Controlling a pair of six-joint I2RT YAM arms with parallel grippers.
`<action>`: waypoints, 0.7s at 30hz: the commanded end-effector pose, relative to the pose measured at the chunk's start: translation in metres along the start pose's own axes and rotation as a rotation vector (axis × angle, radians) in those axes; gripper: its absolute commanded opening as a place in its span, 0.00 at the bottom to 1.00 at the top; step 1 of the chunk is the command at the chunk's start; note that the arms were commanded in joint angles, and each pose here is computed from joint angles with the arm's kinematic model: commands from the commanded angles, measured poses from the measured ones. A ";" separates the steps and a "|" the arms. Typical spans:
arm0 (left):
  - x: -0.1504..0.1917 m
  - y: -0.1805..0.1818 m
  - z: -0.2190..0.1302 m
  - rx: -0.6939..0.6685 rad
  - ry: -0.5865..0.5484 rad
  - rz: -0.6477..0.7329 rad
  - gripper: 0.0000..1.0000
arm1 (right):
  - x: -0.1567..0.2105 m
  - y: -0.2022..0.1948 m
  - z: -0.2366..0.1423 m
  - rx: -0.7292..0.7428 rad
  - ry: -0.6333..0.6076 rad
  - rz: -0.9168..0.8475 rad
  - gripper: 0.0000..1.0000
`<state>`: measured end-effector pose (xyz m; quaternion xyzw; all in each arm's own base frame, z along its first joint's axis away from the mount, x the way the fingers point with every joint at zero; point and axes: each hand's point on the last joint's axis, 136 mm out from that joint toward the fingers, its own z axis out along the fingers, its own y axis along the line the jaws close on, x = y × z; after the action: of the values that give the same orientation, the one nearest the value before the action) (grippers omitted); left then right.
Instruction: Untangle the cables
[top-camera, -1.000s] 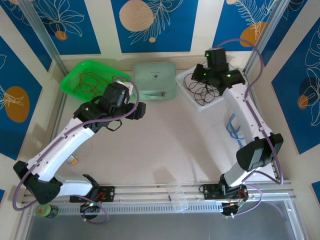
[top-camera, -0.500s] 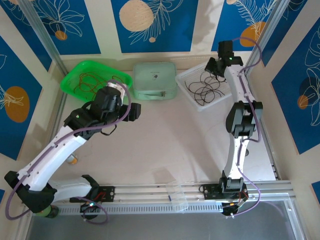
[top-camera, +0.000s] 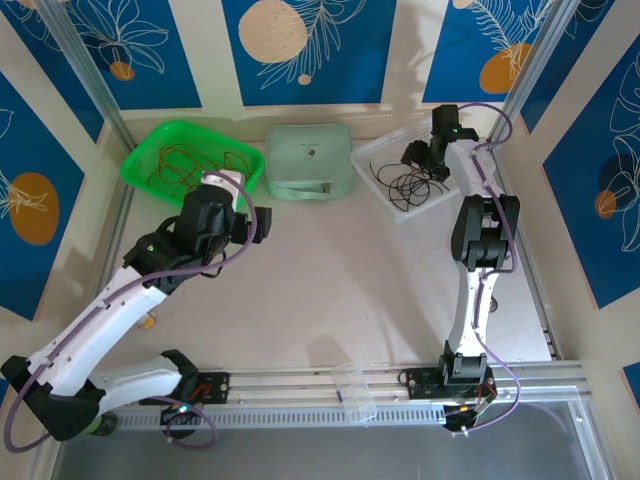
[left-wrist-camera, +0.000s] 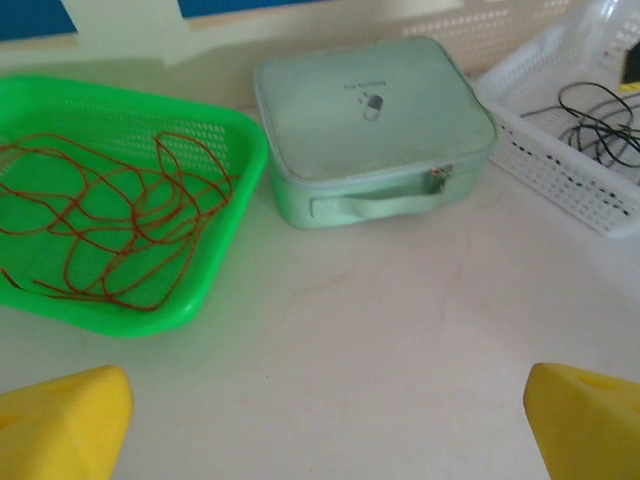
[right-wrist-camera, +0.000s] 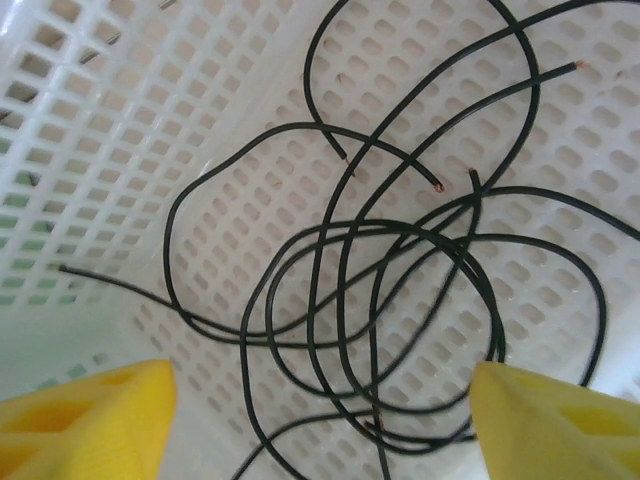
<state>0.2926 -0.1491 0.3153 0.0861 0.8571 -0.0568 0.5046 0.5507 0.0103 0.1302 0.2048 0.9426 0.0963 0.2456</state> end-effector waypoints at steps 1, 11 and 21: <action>-0.020 0.022 0.002 -0.108 -0.148 0.038 1.00 | -0.020 0.017 -0.076 -0.067 -0.146 -0.049 0.82; 0.041 0.139 0.046 -0.490 -0.325 -0.023 1.00 | 0.045 -0.040 -0.160 -0.057 -0.604 -0.241 0.83; 0.137 0.177 0.122 -0.537 -0.257 -0.014 1.00 | 0.126 -0.100 -0.079 -0.059 -0.665 -0.262 0.85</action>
<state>0.3518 0.0163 0.1182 -0.0528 0.8178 0.1894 0.5409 0.3510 -0.0288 0.0802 0.1107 0.8856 0.0163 0.4508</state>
